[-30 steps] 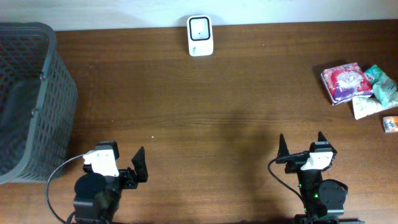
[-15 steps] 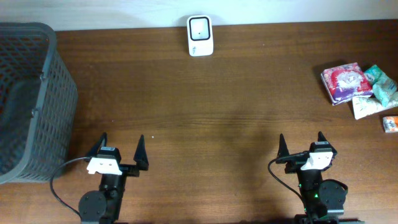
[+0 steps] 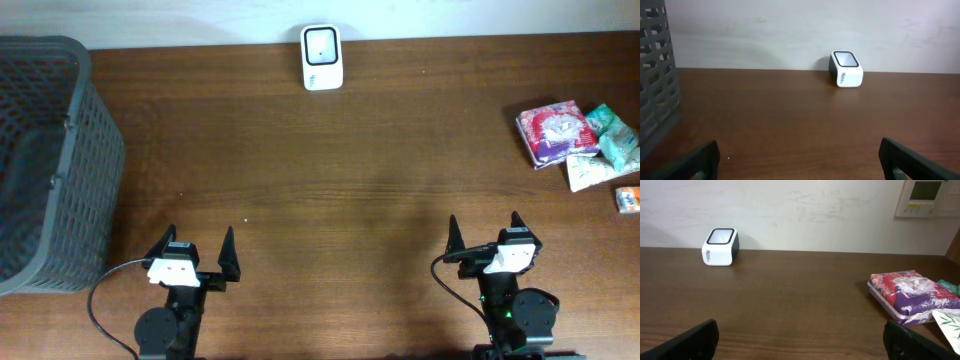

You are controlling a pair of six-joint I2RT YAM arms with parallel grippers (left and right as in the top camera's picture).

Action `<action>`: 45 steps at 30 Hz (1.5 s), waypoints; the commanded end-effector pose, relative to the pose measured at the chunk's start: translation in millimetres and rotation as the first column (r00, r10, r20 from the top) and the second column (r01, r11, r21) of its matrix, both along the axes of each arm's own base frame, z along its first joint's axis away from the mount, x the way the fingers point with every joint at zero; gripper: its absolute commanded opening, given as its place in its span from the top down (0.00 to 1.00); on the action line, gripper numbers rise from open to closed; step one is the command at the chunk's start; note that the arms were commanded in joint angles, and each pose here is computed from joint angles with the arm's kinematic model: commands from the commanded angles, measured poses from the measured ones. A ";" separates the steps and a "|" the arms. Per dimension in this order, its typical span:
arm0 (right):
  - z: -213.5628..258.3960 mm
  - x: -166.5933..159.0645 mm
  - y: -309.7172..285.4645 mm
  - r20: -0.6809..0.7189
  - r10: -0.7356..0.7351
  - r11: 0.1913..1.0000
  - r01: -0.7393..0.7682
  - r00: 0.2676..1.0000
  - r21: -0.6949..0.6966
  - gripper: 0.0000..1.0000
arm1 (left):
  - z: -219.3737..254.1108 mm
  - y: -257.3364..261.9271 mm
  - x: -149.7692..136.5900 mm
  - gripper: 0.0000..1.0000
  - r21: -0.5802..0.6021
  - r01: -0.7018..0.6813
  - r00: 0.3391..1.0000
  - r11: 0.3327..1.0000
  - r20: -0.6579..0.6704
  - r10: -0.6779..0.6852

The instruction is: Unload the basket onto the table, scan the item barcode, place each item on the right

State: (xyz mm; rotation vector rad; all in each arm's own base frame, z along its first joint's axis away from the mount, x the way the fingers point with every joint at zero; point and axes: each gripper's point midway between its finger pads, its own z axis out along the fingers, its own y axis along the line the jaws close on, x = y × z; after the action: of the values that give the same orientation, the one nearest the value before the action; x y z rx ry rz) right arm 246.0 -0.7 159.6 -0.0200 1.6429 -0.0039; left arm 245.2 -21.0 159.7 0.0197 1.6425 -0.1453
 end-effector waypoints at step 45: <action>-3.5 0.0 0.1 -0.005 -0.003 1.000 0.003 1.000 0.010 0.01 | -4.7 14.9 0.6 0.01 0.077 -0.078 0.997 0.994 -0.006 0.079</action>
State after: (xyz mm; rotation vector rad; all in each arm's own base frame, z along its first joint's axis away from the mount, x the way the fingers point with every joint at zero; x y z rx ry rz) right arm 246.0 -0.7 159.6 -0.0203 1.6429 -0.0042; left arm 245.7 -13.5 158.0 0.0321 1.6477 -0.0664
